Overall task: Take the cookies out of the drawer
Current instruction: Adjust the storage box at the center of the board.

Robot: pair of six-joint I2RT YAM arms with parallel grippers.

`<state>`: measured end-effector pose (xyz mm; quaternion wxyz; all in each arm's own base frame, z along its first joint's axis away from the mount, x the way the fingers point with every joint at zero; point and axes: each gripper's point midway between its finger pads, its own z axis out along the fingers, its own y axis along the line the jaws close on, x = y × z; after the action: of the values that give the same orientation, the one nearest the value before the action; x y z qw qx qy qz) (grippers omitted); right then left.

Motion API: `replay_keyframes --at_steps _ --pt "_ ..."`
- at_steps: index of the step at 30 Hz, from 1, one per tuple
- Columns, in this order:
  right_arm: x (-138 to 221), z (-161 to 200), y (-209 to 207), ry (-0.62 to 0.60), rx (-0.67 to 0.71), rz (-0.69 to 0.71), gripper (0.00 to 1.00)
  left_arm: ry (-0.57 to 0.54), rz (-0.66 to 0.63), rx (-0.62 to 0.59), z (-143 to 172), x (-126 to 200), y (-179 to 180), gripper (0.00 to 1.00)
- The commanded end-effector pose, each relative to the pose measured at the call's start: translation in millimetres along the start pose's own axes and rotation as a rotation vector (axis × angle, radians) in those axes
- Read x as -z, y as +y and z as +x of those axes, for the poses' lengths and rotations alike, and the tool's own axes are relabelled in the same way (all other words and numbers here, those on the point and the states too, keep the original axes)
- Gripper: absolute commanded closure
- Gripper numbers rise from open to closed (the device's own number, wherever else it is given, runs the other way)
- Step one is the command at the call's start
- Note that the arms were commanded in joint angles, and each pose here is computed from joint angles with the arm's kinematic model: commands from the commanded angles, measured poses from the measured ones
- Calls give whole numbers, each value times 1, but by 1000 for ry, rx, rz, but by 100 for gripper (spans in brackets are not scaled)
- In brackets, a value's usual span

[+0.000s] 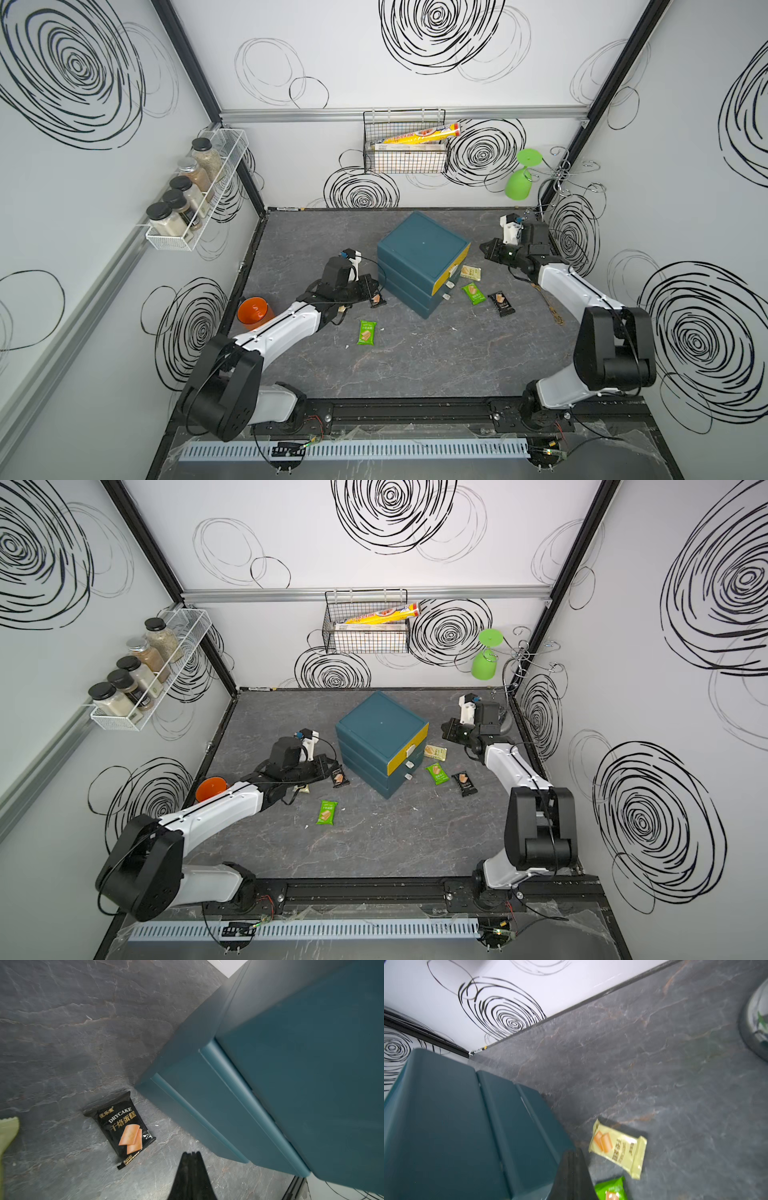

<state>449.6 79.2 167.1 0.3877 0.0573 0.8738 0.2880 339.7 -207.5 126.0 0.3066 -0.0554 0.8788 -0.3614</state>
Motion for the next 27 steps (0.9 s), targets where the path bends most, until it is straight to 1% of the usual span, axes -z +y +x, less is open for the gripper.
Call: replay_keyframes --at_steps 1,5,7,12,17,21,27 --pt "-16 -16 15 -7 30 -147 100 -74 104 22 -28 -18 -28 100" --pt "-38 -9 27 47 12 -282 100 -58 93 30 -32 -43 -23 100" --pt "-45 -4 29 72 40 -289 100 -34 81 28 -32 -54 -21 100" --pt "-52 22 36 141 67 -330 100 -30 64 22 -38 -72 -15 100" --pt "-43 43 42 175 81 -349 100 -14 45 -13 -46 -88 -12 100" --pt "-31 61 50 202 102 -353 100 -12 46 -36 -59 -100 -17 100" --pt "-10 80 54 203 104 -343 100 23 53 -86 -70 -120 -25 100"
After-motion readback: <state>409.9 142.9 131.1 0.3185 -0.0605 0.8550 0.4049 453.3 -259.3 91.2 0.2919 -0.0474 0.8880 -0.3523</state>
